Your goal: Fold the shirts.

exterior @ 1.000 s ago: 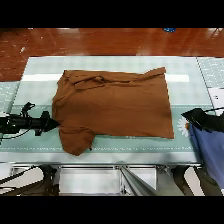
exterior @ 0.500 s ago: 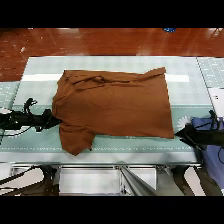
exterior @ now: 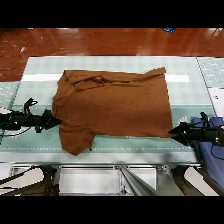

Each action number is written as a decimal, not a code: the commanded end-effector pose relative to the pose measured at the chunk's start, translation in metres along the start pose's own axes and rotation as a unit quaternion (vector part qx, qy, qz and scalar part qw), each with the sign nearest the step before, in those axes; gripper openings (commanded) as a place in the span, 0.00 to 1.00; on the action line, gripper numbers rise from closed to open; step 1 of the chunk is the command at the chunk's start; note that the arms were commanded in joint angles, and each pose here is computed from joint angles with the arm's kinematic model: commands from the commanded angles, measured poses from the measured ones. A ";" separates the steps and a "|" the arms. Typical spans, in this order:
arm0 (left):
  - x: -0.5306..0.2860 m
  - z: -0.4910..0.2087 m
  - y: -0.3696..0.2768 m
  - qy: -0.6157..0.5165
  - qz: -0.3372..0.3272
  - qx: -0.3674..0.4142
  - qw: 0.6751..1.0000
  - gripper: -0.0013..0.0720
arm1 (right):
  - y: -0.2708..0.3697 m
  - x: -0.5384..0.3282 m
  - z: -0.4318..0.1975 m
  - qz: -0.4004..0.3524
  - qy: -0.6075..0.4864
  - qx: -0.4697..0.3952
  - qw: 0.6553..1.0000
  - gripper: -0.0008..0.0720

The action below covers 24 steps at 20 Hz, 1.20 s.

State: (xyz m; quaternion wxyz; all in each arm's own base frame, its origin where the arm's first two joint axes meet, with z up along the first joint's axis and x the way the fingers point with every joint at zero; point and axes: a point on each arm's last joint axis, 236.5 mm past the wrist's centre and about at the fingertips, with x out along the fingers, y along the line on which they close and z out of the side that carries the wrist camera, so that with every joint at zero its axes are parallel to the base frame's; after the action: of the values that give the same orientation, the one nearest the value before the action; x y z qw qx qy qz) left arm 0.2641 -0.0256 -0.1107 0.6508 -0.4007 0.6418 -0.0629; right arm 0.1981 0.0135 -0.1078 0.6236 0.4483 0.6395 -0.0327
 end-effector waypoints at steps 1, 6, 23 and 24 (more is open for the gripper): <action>0.000 -0.001 -0.002 0.003 -0.003 0.000 1.000 0.05 | 0.020 0.011 0.030 0.055 -0.042 0.012 0.998 0.52; -0.010 0.013 -0.022 -0.016 -0.032 0.004 0.999 0.05 | 0.096 0.013 0.034 0.091 -0.032 -0.127 0.987 0.05; -0.441 -0.062 -0.379 -0.526 -0.151 0.433 0.716 0.05 | 0.359 -0.443 -0.066 0.083 -0.518 -0.469 0.711 0.05; -0.452 -0.076 -0.374 -0.554 -0.113 0.437 0.700 0.05 | 0.346 -0.450 -0.078 0.064 -0.528 -0.467 0.706 0.05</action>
State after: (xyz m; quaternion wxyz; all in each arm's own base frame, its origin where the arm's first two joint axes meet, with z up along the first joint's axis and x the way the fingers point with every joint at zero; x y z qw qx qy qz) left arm 0.3320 -0.0384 0.4393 0.9498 -0.1886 0.0721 -0.2389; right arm 0.3241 0.0404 0.4353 0.9761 0.0901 0.1391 0.1404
